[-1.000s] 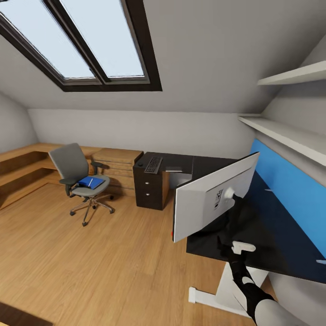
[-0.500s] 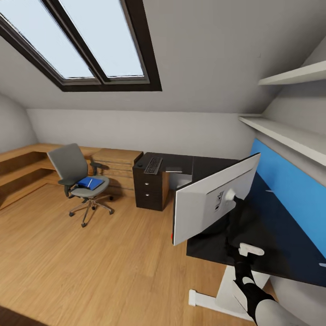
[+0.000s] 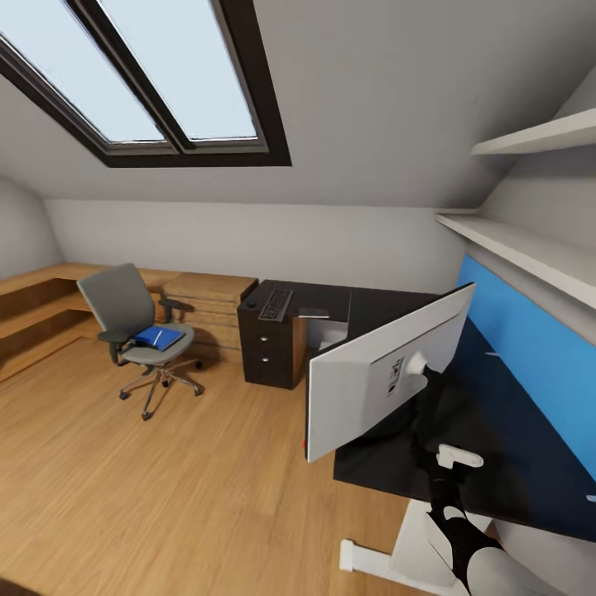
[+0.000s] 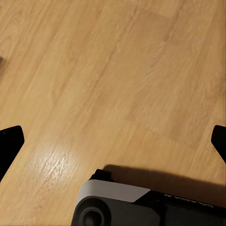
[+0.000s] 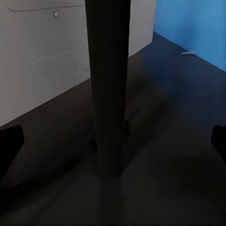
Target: In the bedroom, organize the workspace by keeping the computer under the desk, ensuring the monitor is on the desk, placing the keyboard on the desk next to the monitor, placing the mouse on the desk next to the keyboard, moving the folder from the swivel chair onto the desk next to the mouse, stacking the notebook on top of the folder with the pen on top of the notebook, and positioning the swivel chair next to the desk.
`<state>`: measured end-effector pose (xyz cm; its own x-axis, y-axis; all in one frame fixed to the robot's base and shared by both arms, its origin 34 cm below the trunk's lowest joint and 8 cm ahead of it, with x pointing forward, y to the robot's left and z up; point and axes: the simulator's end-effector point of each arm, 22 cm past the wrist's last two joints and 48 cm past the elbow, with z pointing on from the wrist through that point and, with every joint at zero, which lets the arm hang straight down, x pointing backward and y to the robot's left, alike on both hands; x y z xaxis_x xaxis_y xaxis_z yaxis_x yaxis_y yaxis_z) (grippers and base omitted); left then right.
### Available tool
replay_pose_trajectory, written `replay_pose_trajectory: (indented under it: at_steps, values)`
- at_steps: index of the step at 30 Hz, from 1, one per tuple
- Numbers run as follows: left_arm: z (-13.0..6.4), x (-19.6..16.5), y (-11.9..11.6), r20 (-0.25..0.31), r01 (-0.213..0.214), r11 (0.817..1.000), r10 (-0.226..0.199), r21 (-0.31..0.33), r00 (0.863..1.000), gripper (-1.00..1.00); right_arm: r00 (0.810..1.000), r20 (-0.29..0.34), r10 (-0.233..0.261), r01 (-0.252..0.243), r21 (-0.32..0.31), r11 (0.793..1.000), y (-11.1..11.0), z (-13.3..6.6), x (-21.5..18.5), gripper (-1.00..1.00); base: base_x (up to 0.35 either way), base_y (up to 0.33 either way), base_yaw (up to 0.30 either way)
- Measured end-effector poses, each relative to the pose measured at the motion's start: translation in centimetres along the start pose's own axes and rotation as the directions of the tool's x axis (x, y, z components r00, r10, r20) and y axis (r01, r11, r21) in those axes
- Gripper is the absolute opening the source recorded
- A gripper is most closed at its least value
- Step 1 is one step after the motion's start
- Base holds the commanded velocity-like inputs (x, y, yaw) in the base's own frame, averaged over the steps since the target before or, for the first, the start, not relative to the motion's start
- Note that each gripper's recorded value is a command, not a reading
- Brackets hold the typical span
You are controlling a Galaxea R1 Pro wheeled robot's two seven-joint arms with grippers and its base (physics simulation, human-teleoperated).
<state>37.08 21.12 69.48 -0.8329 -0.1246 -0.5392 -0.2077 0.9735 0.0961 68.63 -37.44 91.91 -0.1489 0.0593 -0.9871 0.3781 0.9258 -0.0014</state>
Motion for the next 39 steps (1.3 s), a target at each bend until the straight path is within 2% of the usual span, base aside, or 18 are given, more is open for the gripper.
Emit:
replay_pose_trajectory:
  at_steps: [39]
  values:
    - [-0.01,0.00,0.00,0.001,0.000,1.000,0.000,0.000,1.000,1.00,1.000,0.000,0.000,0.000,0.000,1.000,0.00,-0.01,-0.02,1.00,0.115,-0.040,0.000]
